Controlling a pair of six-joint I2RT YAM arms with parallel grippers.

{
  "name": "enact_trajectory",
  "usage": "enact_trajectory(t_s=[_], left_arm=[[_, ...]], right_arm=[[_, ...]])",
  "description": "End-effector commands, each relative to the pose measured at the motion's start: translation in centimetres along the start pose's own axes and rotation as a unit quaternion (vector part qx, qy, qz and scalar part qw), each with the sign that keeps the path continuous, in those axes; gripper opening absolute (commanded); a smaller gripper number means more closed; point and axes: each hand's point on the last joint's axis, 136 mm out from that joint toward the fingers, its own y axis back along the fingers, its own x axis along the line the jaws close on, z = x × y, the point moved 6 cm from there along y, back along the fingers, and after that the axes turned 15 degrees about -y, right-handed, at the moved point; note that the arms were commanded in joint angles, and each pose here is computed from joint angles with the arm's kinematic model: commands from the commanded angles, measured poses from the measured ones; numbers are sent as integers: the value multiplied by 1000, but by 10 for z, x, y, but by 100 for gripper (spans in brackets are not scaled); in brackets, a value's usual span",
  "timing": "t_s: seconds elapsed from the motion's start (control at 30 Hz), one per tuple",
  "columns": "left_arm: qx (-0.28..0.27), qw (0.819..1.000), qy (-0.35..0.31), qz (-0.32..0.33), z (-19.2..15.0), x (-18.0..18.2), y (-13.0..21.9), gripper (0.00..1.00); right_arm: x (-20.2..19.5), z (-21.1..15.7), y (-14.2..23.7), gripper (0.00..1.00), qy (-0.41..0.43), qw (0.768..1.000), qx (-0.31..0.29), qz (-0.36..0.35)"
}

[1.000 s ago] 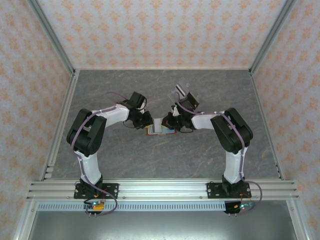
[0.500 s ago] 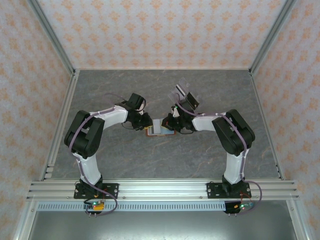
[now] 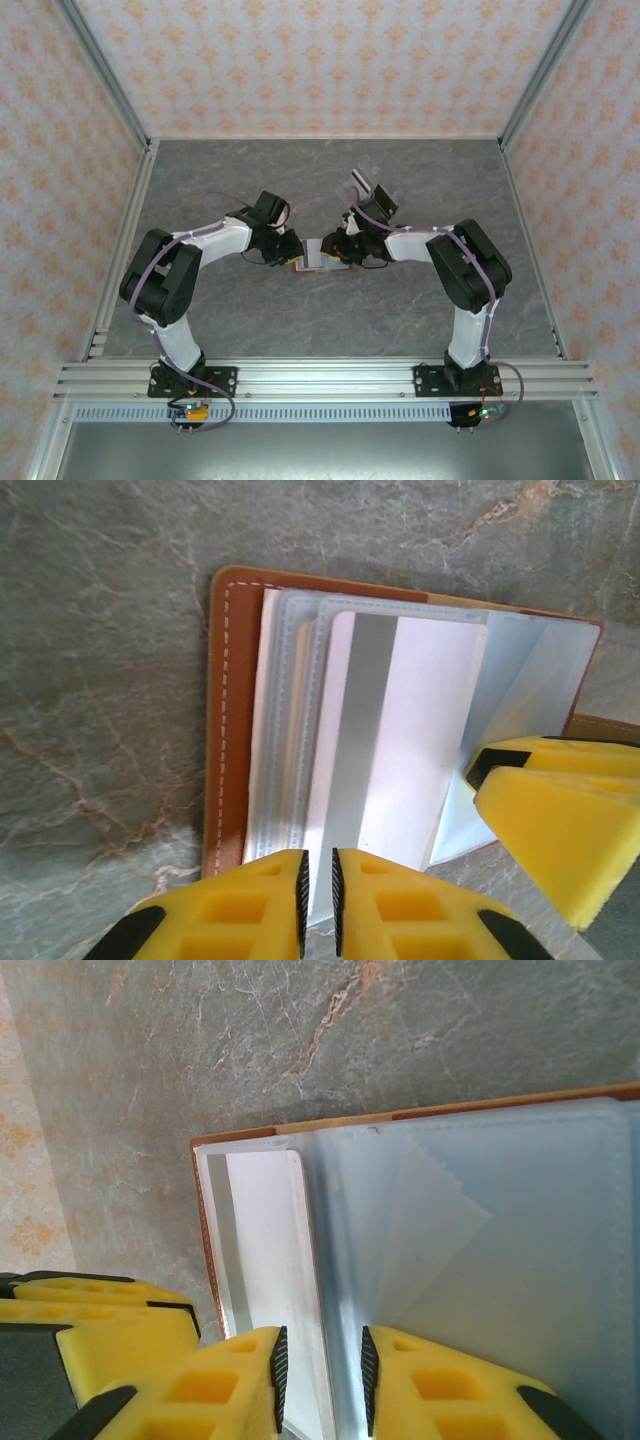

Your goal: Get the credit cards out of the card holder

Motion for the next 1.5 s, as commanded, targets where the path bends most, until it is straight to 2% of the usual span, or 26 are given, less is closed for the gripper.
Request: enact_trajectory(t_s=[0.0,0.47,0.77,1.13,1.47], left_arm=[[6,1000,4,-6,0,-1,-10,15],[13,1000,9,13,0,5,-18,18],[30,1000,8,5,-4,4,-30,10],[32,999,13,30,-6,11,-29,9],[37,999,12,8,-7,8,-34,9]], right_arm=[[0,-1,-1,28,3,1000,11,-7],[3,-3,-2,28,10,1000,21,1],[2,-3,-6,17,8,999,31,5],[-11,4,1,19,2,999,-22,-48],[-7,0,-13,20,-7,1000,23,-3]])
